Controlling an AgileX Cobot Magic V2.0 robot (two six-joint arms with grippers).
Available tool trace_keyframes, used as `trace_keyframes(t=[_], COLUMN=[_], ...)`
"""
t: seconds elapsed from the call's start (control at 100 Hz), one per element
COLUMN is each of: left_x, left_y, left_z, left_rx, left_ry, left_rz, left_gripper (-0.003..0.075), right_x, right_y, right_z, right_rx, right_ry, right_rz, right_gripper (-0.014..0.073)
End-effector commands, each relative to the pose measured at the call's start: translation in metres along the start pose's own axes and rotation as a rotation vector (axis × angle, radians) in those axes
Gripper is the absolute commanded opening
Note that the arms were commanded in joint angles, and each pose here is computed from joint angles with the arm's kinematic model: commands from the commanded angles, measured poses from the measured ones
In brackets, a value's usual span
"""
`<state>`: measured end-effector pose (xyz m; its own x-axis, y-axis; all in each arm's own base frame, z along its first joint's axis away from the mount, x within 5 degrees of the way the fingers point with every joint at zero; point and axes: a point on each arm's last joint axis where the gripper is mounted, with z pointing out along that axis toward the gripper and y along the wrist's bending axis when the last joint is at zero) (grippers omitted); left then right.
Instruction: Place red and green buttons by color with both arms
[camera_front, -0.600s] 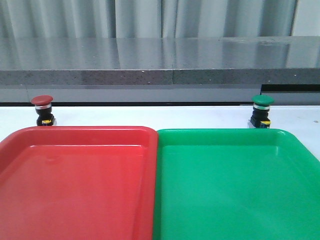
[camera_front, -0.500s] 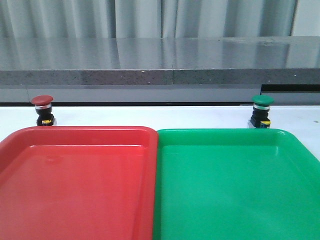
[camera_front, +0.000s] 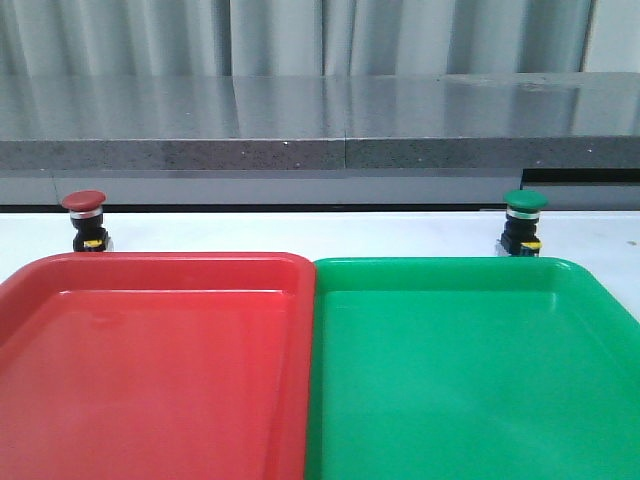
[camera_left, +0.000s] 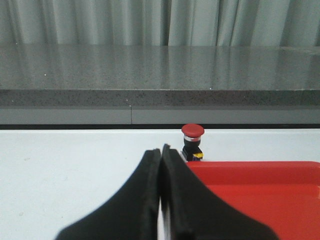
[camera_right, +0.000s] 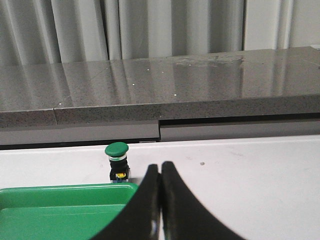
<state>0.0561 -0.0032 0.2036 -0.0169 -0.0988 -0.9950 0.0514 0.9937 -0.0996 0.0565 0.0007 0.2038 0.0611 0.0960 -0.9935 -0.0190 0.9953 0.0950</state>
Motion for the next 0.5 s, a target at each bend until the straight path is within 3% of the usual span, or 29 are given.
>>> trace_keyframes(t=[0.0,0.49], left_x=[-0.007,-0.025], left_y=[0.0,-0.002], left_z=[-0.003,-0.006], left_rx=[0.005,0.011], left_ry=[-0.128,-0.189], left_rz=[-0.005,-0.014], left_gripper=[-0.002,-0.0021], right_x=[-0.015,-0.015], right_y=[0.001,0.001], right_z=[-0.003,-0.003], right_rx=[-0.007,-0.007], right_ry=[-0.119,-0.119], right_rz=[-0.007,-0.007], right_gripper=[-0.0064,-0.0064])
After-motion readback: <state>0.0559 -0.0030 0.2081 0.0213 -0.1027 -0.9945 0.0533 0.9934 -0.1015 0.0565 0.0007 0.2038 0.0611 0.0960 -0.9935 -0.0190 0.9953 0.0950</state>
